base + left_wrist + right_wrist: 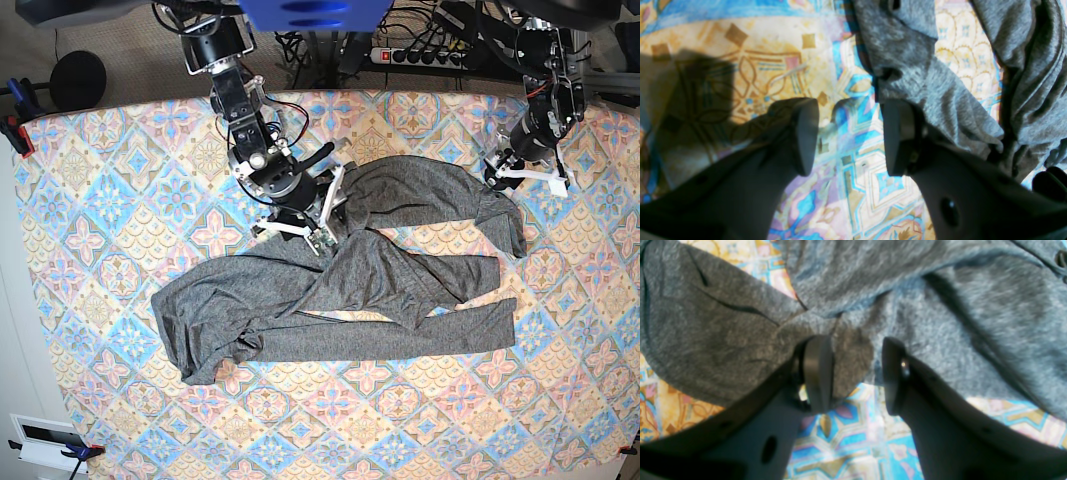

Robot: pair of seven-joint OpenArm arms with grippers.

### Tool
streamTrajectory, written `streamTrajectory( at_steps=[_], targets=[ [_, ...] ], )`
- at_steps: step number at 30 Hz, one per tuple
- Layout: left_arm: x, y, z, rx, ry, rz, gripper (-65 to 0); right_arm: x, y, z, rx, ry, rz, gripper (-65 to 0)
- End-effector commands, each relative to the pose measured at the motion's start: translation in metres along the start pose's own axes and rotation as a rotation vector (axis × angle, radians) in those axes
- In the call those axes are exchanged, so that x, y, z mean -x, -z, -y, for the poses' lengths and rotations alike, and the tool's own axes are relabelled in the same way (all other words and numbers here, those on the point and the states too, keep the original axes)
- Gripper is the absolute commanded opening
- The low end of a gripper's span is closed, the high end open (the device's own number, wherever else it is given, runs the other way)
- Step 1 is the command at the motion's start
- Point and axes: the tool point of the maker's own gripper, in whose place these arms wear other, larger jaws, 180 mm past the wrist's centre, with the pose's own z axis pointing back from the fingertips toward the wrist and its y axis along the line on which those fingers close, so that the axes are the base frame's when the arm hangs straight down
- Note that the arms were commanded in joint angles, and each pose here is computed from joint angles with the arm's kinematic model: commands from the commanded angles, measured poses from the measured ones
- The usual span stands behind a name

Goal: Layout the t-shirt on the table in an organized manner, then fold the t-shirt properly
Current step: 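Drag the held shirt fabric with the right gripper toward the robot, then release the fabric and move the right gripper beside the shirt collar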

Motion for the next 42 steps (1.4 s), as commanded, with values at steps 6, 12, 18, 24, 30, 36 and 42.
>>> streamTrajectory(
  at_steps=[6, 12, 18, 24, 30, 36, 42],
  targets=[
    [0.008, -0.001, 0.002, 0.011, -0.008, -0.042, -33.9, 0.005, 0.004, -0.008, -0.02, 0.016, -0.006, -45.9],
    [0.008, -0.001, 0.002, 0.011, -0.008, -0.042, -33.9, 0.019, 0.001, -0.003, -0.01, 0.014, -0.049, -62.8],
    [0.008, -0.001, 0.002, 0.011, -0.007, -0.045, -33.9, 0.052, -0.02, 0.013, 0.027, -0.029, -0.135, -65.0],
    [0.008, -0.001, 0.002, 0.011, -0.007, -0.045, -33.9, 0.068, -0.063, 0.045, 0.135, 0.003, -0.181, -65.0],
    [0.009, 0.0, 0.003, 0.013, -0.006, -0.046, -33.9, 0.112, -0.098, 0.016, 0.108, 0.059, -0.284, -65.0],
    [0.001, 0.001, 0.011, 0.029, -0.002, -0.031, -33.9, 0.144, -0.114, -0.052, -0.042, 0.07, -0.362, -65.0],
    [-0.004, -0.001, 0.008, 0.02, 0.015, -0.025, -33.9, 0.142, -0.123, -0.099, -0.156, 0.051, -0.363, -65.0]
  ],
)
